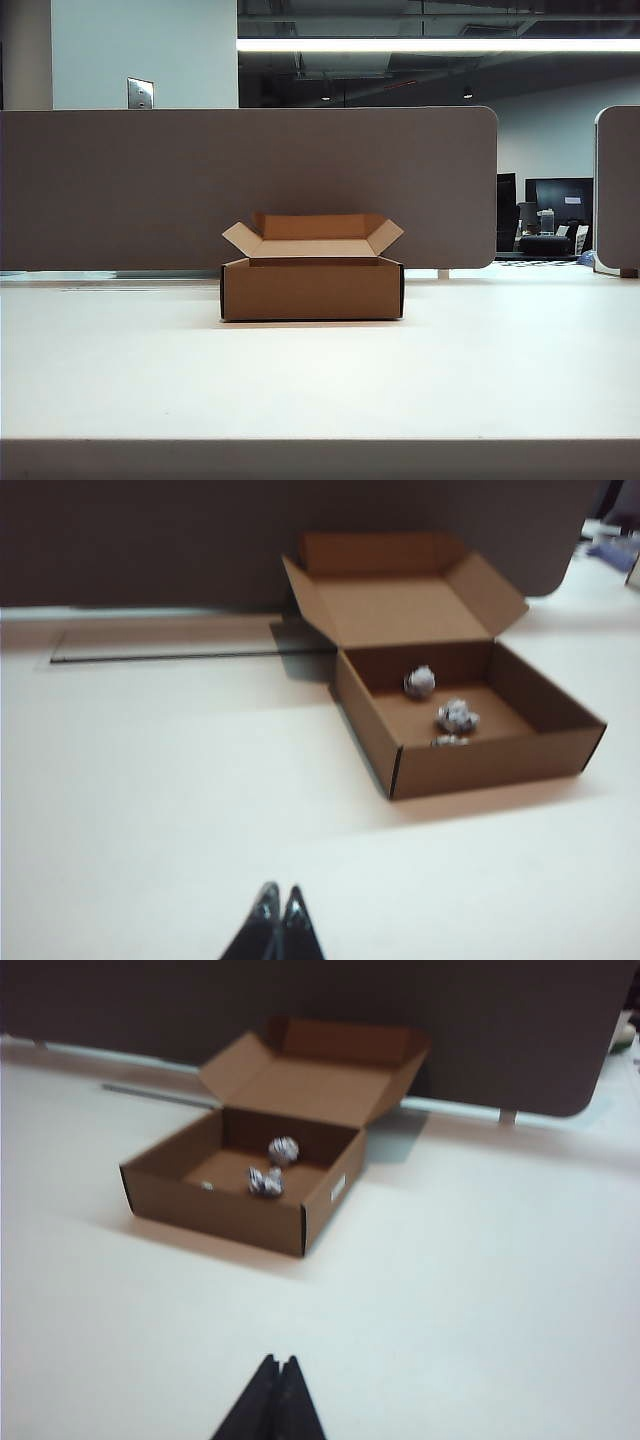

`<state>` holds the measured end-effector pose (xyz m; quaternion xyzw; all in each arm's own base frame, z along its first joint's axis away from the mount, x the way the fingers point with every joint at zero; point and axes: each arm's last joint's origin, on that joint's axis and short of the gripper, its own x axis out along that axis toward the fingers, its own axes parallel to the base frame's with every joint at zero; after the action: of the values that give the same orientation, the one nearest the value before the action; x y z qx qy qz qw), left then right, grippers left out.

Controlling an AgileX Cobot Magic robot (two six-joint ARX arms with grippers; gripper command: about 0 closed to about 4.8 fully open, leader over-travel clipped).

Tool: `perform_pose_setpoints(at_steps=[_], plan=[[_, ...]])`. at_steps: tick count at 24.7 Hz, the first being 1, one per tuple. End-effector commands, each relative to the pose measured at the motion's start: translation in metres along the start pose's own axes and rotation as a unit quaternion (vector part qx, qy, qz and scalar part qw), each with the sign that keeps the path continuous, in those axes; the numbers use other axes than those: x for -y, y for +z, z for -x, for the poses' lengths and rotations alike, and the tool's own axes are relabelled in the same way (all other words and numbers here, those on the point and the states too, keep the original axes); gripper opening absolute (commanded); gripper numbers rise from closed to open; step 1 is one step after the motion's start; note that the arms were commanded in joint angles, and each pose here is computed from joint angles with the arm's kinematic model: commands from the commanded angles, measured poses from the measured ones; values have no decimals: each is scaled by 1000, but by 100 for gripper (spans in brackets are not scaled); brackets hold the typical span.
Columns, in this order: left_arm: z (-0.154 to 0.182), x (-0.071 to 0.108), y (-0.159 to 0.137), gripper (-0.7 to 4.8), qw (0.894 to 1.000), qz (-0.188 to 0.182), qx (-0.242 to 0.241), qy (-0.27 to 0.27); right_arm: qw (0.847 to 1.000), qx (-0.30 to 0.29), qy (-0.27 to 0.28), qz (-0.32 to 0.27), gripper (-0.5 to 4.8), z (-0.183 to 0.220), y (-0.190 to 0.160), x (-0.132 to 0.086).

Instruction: Pick up all the paper balls on the table and put them in the paper box.

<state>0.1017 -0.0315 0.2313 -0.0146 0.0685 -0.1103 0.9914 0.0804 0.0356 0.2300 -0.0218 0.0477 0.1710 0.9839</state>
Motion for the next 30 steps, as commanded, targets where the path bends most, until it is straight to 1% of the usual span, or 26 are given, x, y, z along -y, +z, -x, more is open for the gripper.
perform_pose_setpoints(at_steps=[1,2,4,7,8,11,13,18,21,25,28,30], plan=[[0,0,1,-4,1000,-22,13,5,1000,-6,-10,-1,8,-5,-11,0],[-1,0,-1,-4,999,-37,22,0,1000,-3,-11,-1,8,-6,-15,0],[-3,1,-4,-4,998,-47,34,-19,1000,4,-9,-3,8,-9,-20,-1],[-7,3,-19,-4,997,-50,35,-55,1000,9,-12,-3,8,-14,-30,-1],[-9,4,-27,-4,994,-51,39,-84,1000,5,-12,-2,8,-15,-35,-2],[-10,6,-39,-4,990,-48,51,-120,1000,-8,-11,5,8,-18,-45,-2],[-10,5,-47,-4,991,-42,46,-120,1000,-13,-11,5,8,-20,-51,-2],[-11,3,-64,-4,993,-42,38,-102,1000,-6,-13,5,-2,-24,-67,-3],[-9,2,-71,-4,995,-43,28,-86,999,-23,-32,8,-2,-25,-76,-2],[-4,2,-69,-4,994,-42,44,-90,999,-19,-38,8,-1,-25,-75,-2],[-1,2,-72,-4,993,-40,35,-110,999,-19,-37,9,-1,-25,-75,-2],[0,2,-73,-4,992,-39,33,-112,999,-18,-37,8,-1,-25,-75,-2]])
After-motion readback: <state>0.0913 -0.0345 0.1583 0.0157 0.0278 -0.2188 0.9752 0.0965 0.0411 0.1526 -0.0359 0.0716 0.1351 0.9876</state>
